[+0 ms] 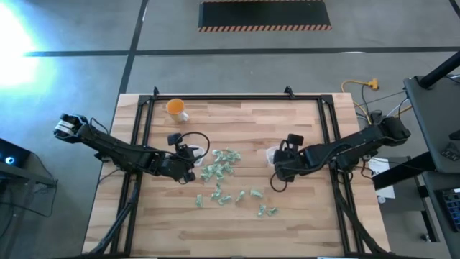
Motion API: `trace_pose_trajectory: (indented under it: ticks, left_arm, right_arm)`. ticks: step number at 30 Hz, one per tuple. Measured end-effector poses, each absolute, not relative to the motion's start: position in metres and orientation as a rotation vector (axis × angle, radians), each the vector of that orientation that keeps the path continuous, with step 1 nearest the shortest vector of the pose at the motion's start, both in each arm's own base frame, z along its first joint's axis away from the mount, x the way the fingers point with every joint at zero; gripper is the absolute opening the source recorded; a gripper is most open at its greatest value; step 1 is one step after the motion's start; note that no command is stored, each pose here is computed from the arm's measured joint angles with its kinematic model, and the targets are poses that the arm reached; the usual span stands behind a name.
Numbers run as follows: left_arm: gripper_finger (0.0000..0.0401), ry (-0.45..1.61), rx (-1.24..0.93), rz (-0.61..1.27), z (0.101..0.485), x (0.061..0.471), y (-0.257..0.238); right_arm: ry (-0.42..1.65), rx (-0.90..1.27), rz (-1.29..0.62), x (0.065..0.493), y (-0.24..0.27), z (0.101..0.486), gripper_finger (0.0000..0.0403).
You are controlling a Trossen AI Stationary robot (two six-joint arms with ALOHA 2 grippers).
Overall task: Pick and place Stevia / Truvia into bins
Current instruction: Put the stevia packet into the right transparent container, then put the stevia packet into the left transparent container
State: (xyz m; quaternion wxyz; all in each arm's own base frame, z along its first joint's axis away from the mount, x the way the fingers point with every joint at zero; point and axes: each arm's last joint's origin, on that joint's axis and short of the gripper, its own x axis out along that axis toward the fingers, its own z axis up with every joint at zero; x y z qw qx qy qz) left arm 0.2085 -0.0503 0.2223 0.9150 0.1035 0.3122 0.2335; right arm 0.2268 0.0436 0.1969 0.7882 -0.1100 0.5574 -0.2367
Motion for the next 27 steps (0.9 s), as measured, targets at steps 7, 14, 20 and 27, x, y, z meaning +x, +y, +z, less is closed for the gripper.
trace_pose_trajectory:
  ticks: [7, 14, 20, 27]
  left_arm:
    - [0.0116, 0.644, 0.214, 0.481, 0.222, 0.208, -0.05]
    - [0.0116, 0.692, 0.147, 0.324, 0.22, 0.209, -0.055]
    - [0.0116, 0.736, 0.053, 0.12, 0.218, 0.21, -0.061]
    - [0.0116, 0.725, -0.045, -0.064, 0.214, 0.209, -0.074]
  right_arm:
    - [1.202, -0.236, -0.512, 0.226, 0.043, 0.197, 0.0057]
    - [1.17, -0.237, -0.493, 0.229, 0.044, 0.207, 0.0087]
    - [1.066, -0.217, -0.453, 0.232, 0.046, 0.227, 0.0088]
    - [0.99, -0.237, -0.38, 0.229, 0.058, 0.237, 0.0074]
